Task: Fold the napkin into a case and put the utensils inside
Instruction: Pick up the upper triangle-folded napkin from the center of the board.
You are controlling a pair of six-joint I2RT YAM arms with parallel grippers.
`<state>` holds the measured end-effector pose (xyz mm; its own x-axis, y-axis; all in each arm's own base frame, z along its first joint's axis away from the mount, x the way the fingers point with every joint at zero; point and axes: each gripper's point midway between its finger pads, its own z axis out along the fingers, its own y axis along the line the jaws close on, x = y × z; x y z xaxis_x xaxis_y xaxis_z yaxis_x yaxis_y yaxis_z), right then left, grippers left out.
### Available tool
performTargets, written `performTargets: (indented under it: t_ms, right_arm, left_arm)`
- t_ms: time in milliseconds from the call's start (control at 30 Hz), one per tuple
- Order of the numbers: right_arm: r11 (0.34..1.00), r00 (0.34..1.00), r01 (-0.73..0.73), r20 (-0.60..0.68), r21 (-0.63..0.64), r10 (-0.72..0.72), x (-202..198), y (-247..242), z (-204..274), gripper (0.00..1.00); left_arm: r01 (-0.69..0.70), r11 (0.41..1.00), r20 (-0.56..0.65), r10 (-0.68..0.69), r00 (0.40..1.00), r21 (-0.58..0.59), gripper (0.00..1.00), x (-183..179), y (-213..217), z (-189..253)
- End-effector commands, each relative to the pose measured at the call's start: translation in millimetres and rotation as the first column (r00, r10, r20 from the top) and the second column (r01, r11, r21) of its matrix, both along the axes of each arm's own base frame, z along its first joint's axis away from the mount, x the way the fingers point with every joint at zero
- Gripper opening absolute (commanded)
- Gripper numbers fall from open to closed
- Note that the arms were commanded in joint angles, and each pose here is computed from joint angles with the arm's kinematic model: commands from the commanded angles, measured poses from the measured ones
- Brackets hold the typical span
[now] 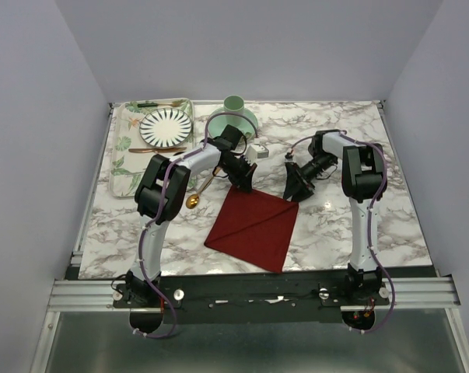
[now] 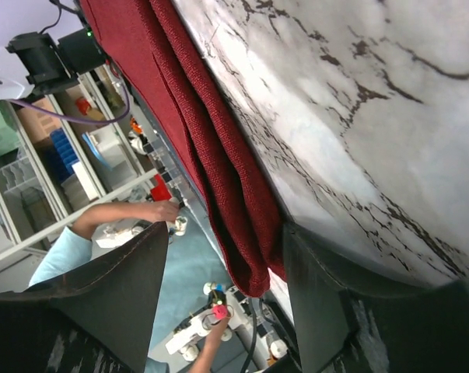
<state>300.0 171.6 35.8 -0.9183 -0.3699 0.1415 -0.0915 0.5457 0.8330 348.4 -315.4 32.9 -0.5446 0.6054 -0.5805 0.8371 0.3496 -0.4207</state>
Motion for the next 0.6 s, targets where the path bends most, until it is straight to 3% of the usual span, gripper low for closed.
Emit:
performTargets:
  t_ms: [0,367,567]
  right_arm:
    - [0.998,0.997,-0.055,-0.059,0.011,0.055,-21,-5,-9,0.68]
    - [0.994,0.996,-0.06,-0.066,-0.087,0.054,-30,-32,-20,0.66]
    - [0.995,0.996,-0.055,-0.07,-0.078,0.05,-34,-31,-19,0.57]
  left_arm:
    - [-0.028,0.998,-0.011,0.028,1.0,0.062,0.0,0,5,-15]
    - [-0.032,0.997,-0.004,0.032,0.999,0.063,0.0,0,7,-14]
    - [-0.031,0.997,-0.003,0.032,0.999,0.067,0.0,-1,7,-15]
